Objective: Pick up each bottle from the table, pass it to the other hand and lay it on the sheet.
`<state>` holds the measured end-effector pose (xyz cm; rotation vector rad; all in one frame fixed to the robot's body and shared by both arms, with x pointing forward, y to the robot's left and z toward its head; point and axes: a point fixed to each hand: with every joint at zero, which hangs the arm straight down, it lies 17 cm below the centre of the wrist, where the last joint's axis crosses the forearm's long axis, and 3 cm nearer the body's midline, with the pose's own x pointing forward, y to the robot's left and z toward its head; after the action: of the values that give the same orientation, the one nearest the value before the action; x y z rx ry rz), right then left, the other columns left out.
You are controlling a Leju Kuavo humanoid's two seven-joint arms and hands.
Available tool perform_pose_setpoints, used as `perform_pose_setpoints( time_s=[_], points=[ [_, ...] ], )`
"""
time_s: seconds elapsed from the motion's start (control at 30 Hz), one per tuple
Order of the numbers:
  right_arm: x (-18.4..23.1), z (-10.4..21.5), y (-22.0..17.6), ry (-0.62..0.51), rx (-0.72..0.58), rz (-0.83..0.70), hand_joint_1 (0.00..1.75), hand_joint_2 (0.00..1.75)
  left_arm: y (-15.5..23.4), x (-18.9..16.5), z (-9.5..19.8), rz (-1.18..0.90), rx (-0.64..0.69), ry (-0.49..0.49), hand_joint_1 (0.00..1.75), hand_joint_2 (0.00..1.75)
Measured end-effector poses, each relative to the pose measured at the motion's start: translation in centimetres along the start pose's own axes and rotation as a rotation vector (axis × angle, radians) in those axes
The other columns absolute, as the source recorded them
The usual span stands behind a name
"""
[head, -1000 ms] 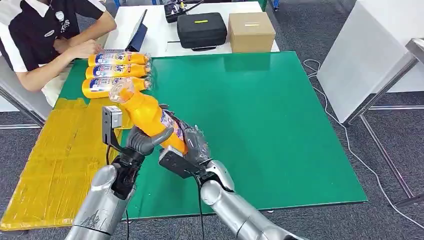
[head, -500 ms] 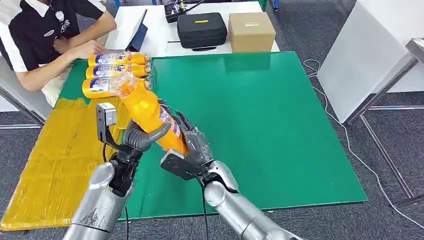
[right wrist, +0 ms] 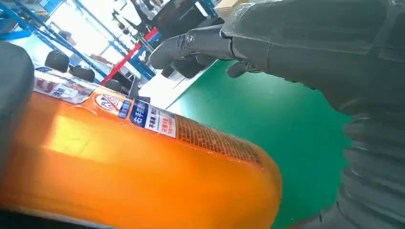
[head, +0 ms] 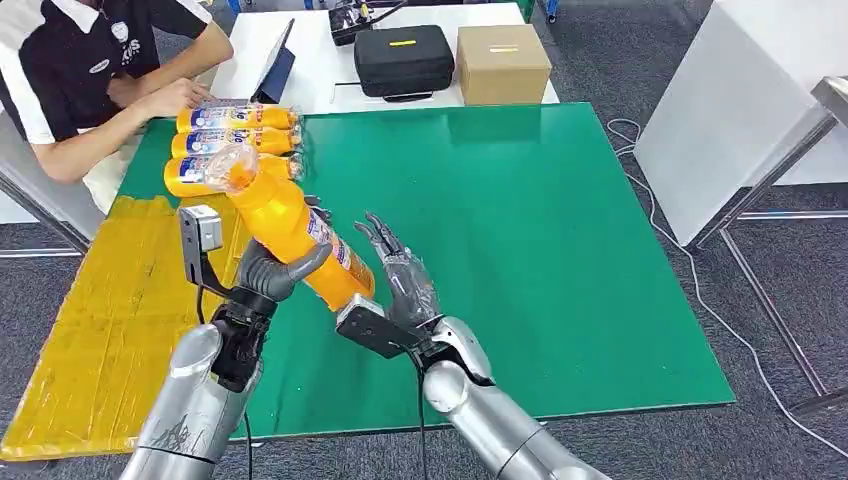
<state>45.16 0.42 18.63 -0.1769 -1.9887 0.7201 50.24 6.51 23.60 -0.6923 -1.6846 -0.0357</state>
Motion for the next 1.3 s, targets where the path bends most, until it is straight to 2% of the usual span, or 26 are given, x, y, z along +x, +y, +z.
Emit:
perform_pose_setpoints(
  time_s=[0.13, 0.23, 0.33, 0.47, 0.53, 0.6, 0.7, 0.9, 1.07, 1.17, 1.3],
  points=[
    [0.2, 0.2, -0.7, -0.013, -0.012, 0.027, 0.00, 1.75, 0.6, 0.1, 0.1, -0.012, 0.014, -0.007, 1.75, 1.75],
    [0.0, 0.5, -2.6, -0.012, -0.053, 0.050, 0.00, 1.75, 2.0, 0.4, 0.5, -0.040, 0.048, -0.021, 1.75, 1.75],
    [-0.3, 0.9, -5.2, -0.009, -0.119, 0.064, 0.00, 1.75, 4.4, 0.7, 0.8, -0.168, 0.125, -0.032, 1.75, 1.75],
    [-0.8, 2.6, -9.7, 0.005, -0.241, 0.090, 0.00, 1.75, 9.0, 2.5, 1.3, -0.612, 0.306, -0.062, 1.75, 1.75],
    [-1.1, 4.1, -11.7, 0.014, -0.298, 0.116, 0.00, 1.75, 10.6, 4.0, 1.7, -0.909, 0.372, -0.079, 1.75, 1.75],
    [-1.3, 5.8, -13.9, 0.026, -0.350, 0.145, 0.00, 1.75, 12.1, 5.2, 2.0, -1.171, 0.394, -0.083, 1.75, 1.75],
    [-1.5, 7.5, -16.3, 0.046, -0.388, 0.165, 0.00, 1.75, 14.1, 6.4, 2.5, -1.445, 0.405, -0.065, 1.75, 1.75],
    [-2.0, 9.3, -20.5, 0.043, -0.445, 0.096, 0.00, 1.75, 18.2, 7.1, 3.9, -1.794, 0.414, 0.039, 1.75, 1.75],
    [-2.4, 9.9, -23.0, 0.039, -0.493, 0.042, 0.00, 1.75, 23.7, 6.4, 4.9, -1.973, 0.436, 0.243, 1.75, 1.75],
    [-2.6, 10.1, -23.5, 0.042, -0.498, 0.047, 0.00, 1.75, 25.9, 6.1, 5.6, -2.034, 0.426, 0.305, 1.75, 1.75],
    [-2.7, 10.3, -23.3, 0.045, -0.489, 0.049, 0.00, 1.75, 28.9, 3.5, 7.1, -2.014, 0.358, 0.415, 1.75, 1.75]
  ],
)
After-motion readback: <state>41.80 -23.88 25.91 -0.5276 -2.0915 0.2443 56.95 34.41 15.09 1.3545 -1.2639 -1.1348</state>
